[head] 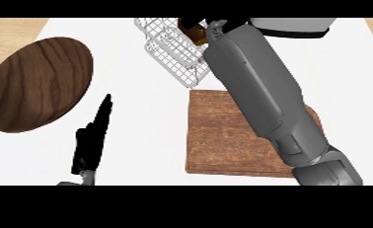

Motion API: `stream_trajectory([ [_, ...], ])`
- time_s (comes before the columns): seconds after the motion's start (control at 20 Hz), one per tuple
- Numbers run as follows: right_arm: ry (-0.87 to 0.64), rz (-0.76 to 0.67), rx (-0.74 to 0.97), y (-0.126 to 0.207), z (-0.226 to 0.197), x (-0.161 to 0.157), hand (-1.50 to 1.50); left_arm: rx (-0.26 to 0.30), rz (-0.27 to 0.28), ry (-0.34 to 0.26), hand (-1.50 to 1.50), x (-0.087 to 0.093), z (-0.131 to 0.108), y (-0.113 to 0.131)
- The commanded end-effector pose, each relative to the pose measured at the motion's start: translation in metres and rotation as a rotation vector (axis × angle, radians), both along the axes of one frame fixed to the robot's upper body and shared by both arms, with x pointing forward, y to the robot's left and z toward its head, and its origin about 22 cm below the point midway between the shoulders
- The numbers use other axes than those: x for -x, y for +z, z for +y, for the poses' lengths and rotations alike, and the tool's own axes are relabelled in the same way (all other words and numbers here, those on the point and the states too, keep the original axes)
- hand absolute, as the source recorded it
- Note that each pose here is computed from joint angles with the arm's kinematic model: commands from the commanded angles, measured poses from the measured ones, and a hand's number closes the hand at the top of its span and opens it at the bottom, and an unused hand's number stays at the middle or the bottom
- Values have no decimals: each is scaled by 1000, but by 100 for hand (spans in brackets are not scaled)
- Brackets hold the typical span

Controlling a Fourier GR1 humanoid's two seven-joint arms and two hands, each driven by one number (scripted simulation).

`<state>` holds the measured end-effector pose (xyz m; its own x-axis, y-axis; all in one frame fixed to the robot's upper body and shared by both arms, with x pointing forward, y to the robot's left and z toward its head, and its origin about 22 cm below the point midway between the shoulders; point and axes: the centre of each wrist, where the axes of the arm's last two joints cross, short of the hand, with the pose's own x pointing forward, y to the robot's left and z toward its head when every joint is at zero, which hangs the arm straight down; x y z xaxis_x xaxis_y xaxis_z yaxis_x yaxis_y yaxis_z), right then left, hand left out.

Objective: Pick the sweet potato from the cutting board and place it in the tiered basket

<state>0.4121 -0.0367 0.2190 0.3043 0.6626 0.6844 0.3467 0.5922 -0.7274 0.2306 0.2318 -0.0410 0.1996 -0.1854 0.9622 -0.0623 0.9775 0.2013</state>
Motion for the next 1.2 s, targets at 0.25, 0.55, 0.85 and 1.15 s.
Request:
stream_trajectory([
  [0.25, -113, -232, -389, -13, -6, -4, -150, 3, 52, 6, 0, 21, 4, -22],
  [0.55, -224, -460, -378, 12, 5, -3, -150, 26, 69, 66, 0, 19, 13, -16],
  [0.85, -367, -477, -405, 15, -32, 6, -150, 7, 108, 144, 0, 34, 28, -23],
  [1.15, -400, -492, -440, 15, -79, 39, -150, 2, 104, 195, 0, 47, 43, -23],
])
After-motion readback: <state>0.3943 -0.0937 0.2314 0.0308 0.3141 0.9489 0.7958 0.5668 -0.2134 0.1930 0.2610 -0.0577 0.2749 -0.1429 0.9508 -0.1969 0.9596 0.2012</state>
